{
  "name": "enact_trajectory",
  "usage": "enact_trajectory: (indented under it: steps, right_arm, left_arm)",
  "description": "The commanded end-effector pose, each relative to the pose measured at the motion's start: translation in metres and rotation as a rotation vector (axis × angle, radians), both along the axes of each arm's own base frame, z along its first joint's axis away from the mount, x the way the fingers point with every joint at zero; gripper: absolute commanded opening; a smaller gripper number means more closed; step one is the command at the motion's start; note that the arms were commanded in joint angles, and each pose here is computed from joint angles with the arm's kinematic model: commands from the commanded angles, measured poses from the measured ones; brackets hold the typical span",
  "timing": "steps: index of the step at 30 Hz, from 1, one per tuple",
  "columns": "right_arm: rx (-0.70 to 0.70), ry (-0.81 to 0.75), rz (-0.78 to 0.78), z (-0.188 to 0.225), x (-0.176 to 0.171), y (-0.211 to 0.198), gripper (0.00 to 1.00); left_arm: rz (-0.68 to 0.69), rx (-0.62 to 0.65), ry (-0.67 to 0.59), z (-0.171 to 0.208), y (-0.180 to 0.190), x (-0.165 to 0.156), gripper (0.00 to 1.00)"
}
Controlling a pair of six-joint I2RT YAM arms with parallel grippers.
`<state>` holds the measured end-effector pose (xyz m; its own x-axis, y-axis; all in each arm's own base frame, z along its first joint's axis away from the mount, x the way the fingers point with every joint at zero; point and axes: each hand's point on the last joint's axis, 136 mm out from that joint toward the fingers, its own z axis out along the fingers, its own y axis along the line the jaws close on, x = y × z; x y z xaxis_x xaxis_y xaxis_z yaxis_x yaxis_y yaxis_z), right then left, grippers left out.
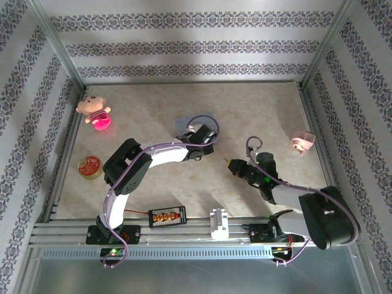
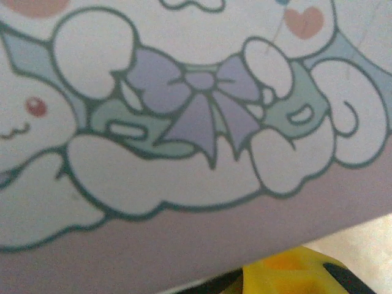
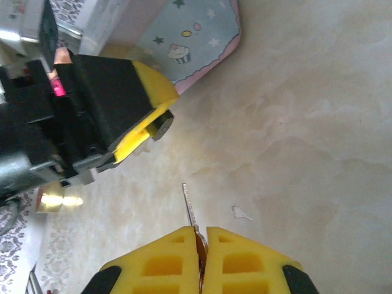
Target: Unlock a padlock with a key
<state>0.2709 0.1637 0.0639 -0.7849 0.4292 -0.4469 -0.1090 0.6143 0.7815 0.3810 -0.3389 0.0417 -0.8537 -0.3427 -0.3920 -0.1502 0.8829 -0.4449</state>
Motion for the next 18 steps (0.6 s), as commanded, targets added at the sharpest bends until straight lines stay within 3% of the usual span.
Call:
enact_trajectory:
  steps: [1,9,15,18]
  right_arm:
    - [0.025,-0.147,0.058,0.022,0.011,0.014,0.0]
    - [0.014,-0.234,0.057,0.023,0.025,0.029,0.0]
    - [0.09,-0.236,0.036,0.009,0.035,0.037,0.0]
    - [0.063,-0.224,0.038,-0.001,0.037,0.045,0.0]
  left_arm:
    - [0.034,-0.119,0.021,0.02,-0.009,-0.002,0.0]
    - [0.081,-0.198,0.048,0.02,-0.013,-0.001,0.0]
    - [0.123,-0.278,0.068,0.023,-0.012,0.003,0.0]
    - [0.138,-0.276,0.065,0.024,-0.008,0.003,0.0]
